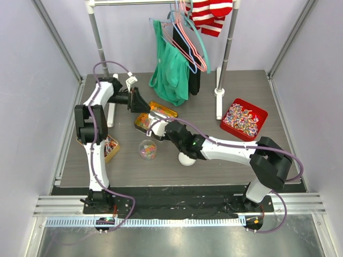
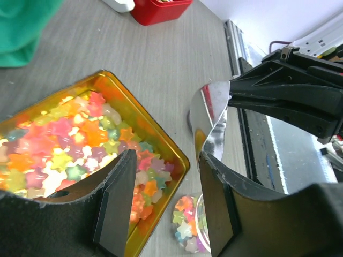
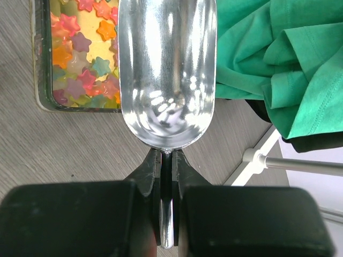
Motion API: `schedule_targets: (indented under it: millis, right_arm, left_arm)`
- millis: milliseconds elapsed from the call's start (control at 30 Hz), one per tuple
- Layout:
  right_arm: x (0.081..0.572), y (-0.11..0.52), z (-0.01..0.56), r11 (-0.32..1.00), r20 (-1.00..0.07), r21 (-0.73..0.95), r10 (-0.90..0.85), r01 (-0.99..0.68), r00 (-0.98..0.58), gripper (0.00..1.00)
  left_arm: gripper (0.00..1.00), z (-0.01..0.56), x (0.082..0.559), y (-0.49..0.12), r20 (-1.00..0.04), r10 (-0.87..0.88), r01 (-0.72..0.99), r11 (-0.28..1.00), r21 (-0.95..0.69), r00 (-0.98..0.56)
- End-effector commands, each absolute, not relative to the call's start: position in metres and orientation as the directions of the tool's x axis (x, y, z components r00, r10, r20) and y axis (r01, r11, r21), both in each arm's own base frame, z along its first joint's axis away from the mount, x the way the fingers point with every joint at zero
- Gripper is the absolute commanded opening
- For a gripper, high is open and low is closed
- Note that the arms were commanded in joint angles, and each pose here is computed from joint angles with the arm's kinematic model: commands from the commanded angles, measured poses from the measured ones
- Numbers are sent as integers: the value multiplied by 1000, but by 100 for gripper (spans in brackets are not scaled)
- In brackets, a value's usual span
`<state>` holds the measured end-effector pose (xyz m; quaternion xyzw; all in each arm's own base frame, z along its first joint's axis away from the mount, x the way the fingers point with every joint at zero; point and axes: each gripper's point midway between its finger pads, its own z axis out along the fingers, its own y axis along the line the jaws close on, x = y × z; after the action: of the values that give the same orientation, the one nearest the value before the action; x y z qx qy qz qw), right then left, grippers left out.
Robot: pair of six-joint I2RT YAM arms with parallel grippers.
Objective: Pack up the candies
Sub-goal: Adjust the spatula, then pick up the storage box at the center of the board.
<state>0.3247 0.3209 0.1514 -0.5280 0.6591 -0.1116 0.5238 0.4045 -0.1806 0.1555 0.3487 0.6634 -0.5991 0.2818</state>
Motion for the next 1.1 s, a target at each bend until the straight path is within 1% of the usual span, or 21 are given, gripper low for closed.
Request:
schedule_targets:
  millis: [0,233,267,300,333,367,400,433,467,500,533,600,633,733,833,1067]
  right_arm:
    - [325,324,187,474,-639,-690,-754,-547,152,1]
    - [328,320,190,489,-647,-686,-748,-539,145,1]
    - [329,320,191,490,-647,-686,-749,-537,143,1]
    - [329,319,191,491,-647,-686,-749,-536,142,1]
    - [329,319,190,491,-647,-686,-749,-537,143,1]
    - [330,319,190,491,-646,-687,-750,-536,140,1]
    - [329,319,189,489,-644,-688,-752,-536,141,1]
    - [330,318,189,490,-644,-689,-753,-534,139,1]
    - [330,318,190,491,-643,-690,-753,-533,140,1]
    - [330,318,190,490,-641,-692,-755,-531,138,1]
    - [331,317,191,493,-642,-691,-754,-528,137,1]
    - [332,315,193,493,-642,-694,-754,-525,140,1]
    - [332,314,194,497,-644,-693,-752,-522,138,1]
    - [331,314,196,496,-644,-694,-751,-523,143,1]
    - [331,313,197,492,-642,-694,-753,-525,142,1]
    - [331,312,196,483,-631,-702,-762,-523,142,1]
  left_arm:
    - [54,207,378,-175,-657,110,665,51,-745,-746]
    - [57,219,395,-171,-691,135,704,94,-704,-710]
    - [57,223,395,-170,-657,138,671,121,-732,-741]
    - [58,223,412,-170,-724,139,737,144,-660,-676]
    - [59,214,416,-169,-712,137,725,173,-667,-688]
    - [60,232,418,-168,-737,127,743,216,-633,-664]
    - [62,229,432,-165,-683,91,669,329,-666,-725]
    - [72,212,453,-163,-749,59,707,384,-593,-660]
    - [78,230,457,-159,-796,39,726,438,-530,-604]
    - [82,220,462,-155,-790,32,696,496,-520,-613]
    - [87,221,464,-153,-796,33,695,510,-507,-605]
    - [93,213,471,-147,-788,35,664,562,-493,-614]
    - [98,204,478,-140,-786,37,633,617,-468,-617]
    - [100,175,485,-125,-776,61,574,709,-409,-628]
    - [100,143,488,-114,-754,112,533,774,-342,-647]
    - [100,89,489,-100,-716,188,508,820,-262,-672]
